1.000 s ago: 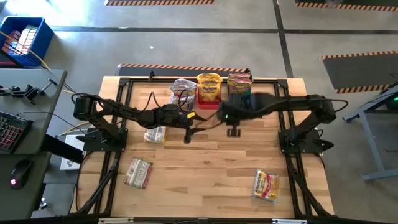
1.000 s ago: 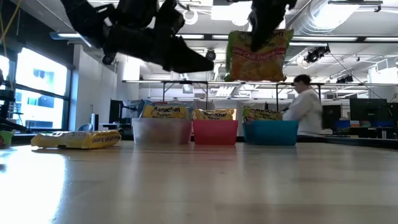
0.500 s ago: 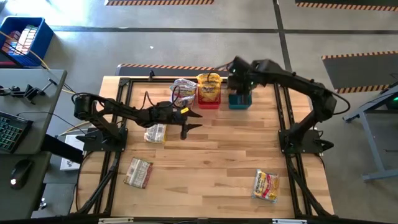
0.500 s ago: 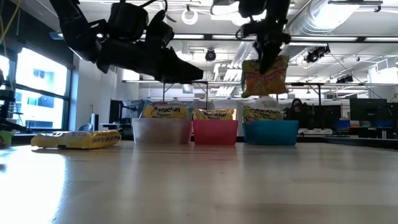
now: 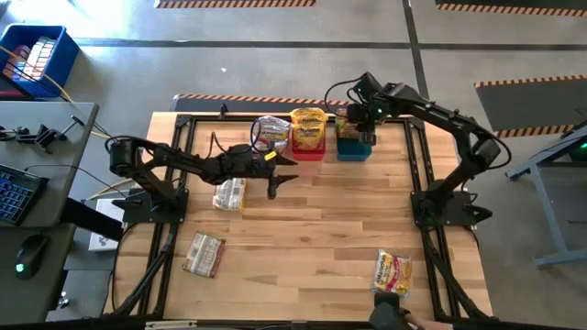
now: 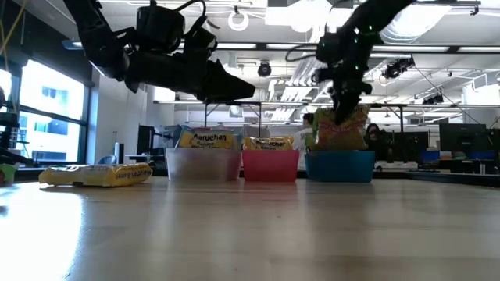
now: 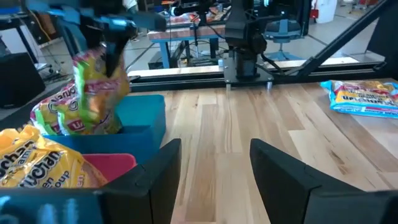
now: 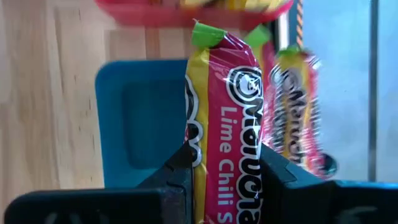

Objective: Sort Maruchan noodles
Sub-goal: Put the green noodle pack into the blue bin

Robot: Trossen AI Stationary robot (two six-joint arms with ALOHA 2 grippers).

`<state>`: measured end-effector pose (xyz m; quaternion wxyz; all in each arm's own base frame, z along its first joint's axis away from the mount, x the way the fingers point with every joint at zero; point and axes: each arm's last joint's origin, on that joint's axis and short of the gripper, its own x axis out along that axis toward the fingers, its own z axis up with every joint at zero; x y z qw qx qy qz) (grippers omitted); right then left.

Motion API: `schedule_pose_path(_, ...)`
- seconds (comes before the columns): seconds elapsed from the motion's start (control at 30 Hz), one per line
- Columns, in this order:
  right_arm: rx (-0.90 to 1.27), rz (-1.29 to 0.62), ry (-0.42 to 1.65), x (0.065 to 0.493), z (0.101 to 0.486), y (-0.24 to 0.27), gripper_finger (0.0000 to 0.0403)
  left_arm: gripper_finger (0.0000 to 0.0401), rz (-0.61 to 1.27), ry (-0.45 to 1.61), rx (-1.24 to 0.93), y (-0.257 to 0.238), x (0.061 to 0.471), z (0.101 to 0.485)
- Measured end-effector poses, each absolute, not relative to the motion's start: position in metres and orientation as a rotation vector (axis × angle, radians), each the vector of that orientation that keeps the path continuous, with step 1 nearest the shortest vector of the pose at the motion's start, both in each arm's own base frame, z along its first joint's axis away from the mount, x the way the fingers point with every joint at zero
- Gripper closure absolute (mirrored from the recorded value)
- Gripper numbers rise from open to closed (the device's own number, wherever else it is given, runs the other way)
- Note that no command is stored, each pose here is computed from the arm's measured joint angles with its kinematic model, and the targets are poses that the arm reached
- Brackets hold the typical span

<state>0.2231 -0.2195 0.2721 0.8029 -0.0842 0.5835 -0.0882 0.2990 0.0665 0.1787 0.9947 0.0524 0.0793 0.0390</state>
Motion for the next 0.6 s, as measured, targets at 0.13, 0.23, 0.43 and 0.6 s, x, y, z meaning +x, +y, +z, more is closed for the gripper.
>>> schedule_pose_path(0.13,-0.157,-0.178,1.224,0.2197,0.26,-0.2227,0.032,0.0217,0.082,0.159,0.094,0.0674,0.2988,0.1787)
schedule_pose_path(0.23,-0.165,-0.175,1.219,0.2209,0.259,-0.2221,0.032,0.0217,0.082,0.157,0.093,0.0675,0.2988,0.1788)
schedule_pose_path(0.43,-0.173,-0.165,1.192,0.2253,0.2642,-0.2205,0.032,0.0217,0.085,0.134,0.083,0.0676,0.2992,0.1812)
schedule_pose_path(0.6,-0.149,-0.145,1.186,0.2283,0.2587,-0.2225,0.032,0.0217,0.084,0.135,0.083,0.0675,0.2992,0.1811)
